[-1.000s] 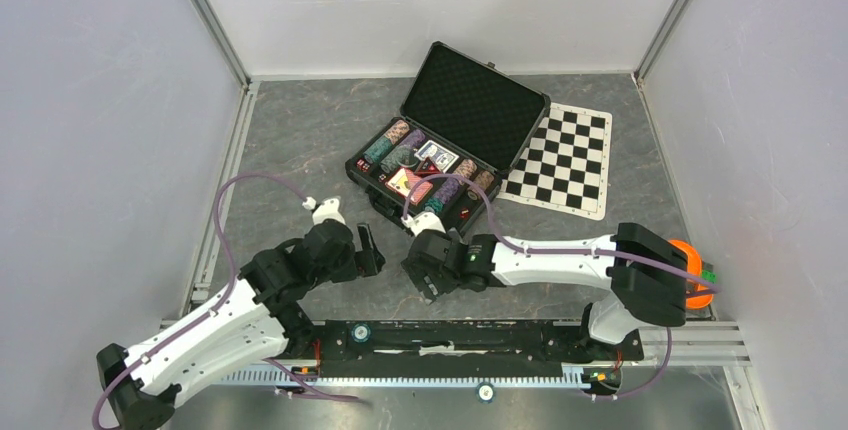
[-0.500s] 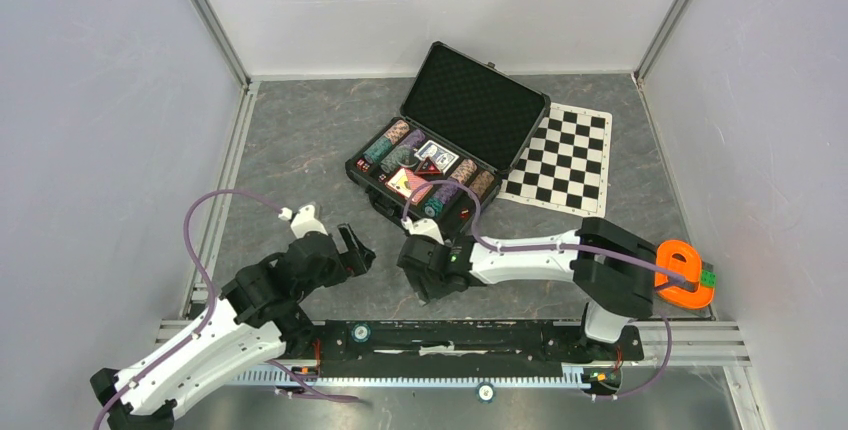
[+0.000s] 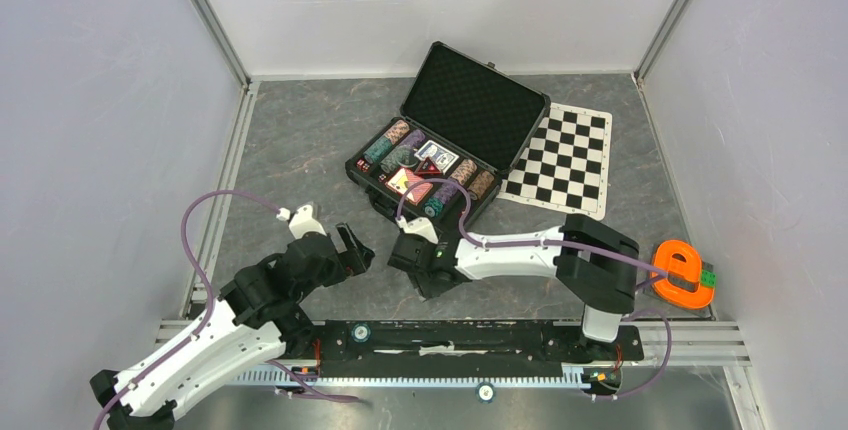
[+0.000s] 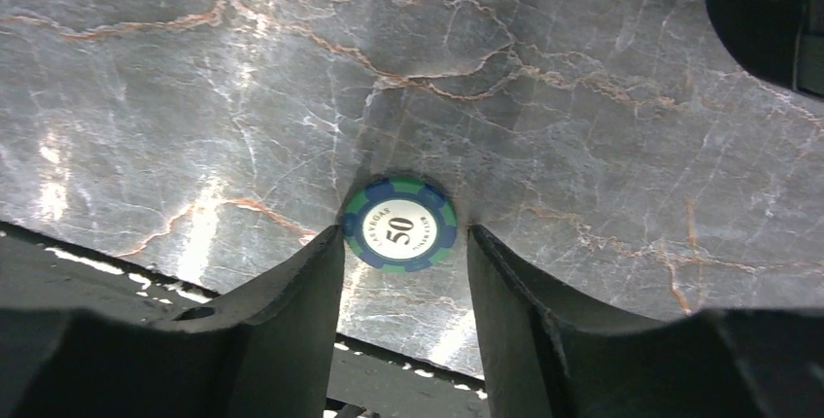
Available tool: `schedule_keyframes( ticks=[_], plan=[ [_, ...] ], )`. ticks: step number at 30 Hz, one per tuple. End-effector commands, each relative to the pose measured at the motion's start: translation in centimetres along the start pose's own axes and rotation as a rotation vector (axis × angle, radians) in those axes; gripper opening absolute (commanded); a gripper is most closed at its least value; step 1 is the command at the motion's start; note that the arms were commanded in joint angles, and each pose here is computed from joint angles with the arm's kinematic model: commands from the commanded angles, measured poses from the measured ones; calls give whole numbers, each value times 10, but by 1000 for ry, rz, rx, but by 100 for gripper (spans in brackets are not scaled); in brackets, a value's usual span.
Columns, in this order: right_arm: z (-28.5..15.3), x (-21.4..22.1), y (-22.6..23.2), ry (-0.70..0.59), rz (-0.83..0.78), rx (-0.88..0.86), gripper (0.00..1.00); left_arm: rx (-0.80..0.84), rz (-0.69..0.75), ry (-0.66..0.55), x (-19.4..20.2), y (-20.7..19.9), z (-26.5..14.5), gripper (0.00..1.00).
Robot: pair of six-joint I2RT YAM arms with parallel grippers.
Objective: Pack up texas hold em set
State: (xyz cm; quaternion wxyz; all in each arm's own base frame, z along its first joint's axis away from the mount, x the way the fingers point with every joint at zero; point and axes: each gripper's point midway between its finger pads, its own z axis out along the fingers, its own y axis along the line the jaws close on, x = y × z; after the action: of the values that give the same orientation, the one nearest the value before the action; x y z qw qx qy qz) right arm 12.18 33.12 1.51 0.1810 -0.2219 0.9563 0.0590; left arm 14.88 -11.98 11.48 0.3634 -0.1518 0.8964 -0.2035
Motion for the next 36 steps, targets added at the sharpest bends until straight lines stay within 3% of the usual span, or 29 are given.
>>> schedule_keyframes(
  ticks=[1,10,23,36],
  plan=[
    [-2,0,-10,25,-16,89,52,8,-33,-32,-6,-3,1,100],
    [-10,-3,-33,5,-35,131,42,29,-20,-29,-5,-7,1,100],
    [-26,3,-108,-55,32,110,42,87,60,-2,-3,-29,14,100],
    [-37,-5,-130,-112,57,62,47,120,101,-8,-11,-52,22,100]
  ],
)
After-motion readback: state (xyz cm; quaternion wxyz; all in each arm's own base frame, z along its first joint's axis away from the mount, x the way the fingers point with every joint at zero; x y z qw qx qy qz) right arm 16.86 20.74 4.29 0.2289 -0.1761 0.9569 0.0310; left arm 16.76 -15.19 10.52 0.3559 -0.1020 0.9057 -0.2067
